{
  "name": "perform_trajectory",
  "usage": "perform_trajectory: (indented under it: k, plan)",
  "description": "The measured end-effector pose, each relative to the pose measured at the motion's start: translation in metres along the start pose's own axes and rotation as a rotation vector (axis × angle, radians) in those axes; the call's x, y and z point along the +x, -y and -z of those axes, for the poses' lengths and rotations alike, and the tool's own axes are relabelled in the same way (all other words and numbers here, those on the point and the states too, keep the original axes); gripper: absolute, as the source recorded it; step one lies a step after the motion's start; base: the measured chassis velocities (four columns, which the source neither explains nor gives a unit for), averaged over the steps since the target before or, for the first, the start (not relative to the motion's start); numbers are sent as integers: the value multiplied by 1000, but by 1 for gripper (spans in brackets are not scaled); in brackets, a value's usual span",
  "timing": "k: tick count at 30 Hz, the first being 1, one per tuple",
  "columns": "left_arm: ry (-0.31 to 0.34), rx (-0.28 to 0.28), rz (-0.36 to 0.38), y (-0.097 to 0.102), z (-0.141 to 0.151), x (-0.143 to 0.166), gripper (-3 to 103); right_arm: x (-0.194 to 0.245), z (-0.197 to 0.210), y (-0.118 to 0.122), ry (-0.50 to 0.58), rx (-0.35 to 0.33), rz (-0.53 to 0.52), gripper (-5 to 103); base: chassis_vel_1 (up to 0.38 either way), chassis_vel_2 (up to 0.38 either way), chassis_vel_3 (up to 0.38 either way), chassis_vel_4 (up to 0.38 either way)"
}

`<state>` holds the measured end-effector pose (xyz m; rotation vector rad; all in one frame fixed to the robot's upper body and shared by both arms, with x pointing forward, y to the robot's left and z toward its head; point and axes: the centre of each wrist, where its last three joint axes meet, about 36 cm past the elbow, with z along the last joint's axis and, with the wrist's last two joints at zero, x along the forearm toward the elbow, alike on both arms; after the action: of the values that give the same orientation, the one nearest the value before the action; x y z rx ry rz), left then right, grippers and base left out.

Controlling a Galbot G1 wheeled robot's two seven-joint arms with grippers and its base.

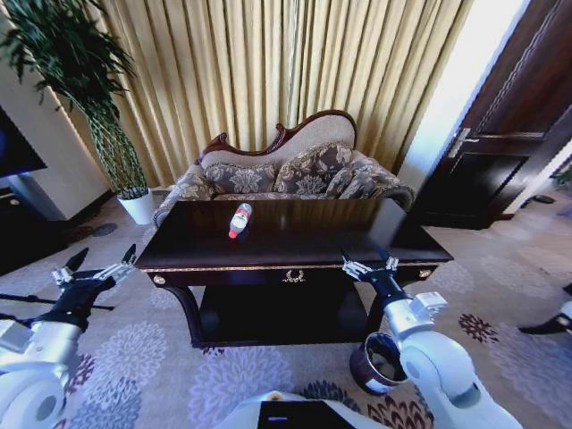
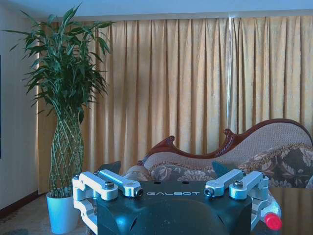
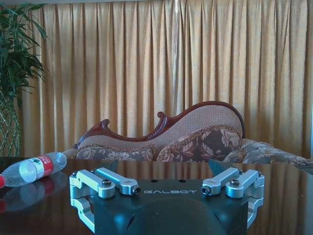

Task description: Move to the front of the table and place the trash on the table into the trash bin.

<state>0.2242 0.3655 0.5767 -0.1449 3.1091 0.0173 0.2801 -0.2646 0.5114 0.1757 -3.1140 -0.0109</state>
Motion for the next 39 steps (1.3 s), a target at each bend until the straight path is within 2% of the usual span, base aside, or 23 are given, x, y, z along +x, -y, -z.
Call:
perform_trajectory:
  k: [19,28,34,39]
  plan:
    - [-4,-5,-16,-3,-2,-6,100,0,1,-2,5,-5,4,100,-82,81,76,-80]
    - [-9,-24,-49,-19,-3,-41,100,2,-1,-2,20,-17,0,100,-12,15,21,-18]
    - [-35,-48,-61,-36,-8,-85,100,5,-2,-1,18,-22,-14,100,0,0,0,0]
    - [-30,-54,-70,-40,-5,-112,100,6,-3,-1,13,-26,-23,100,0,0,0,0]
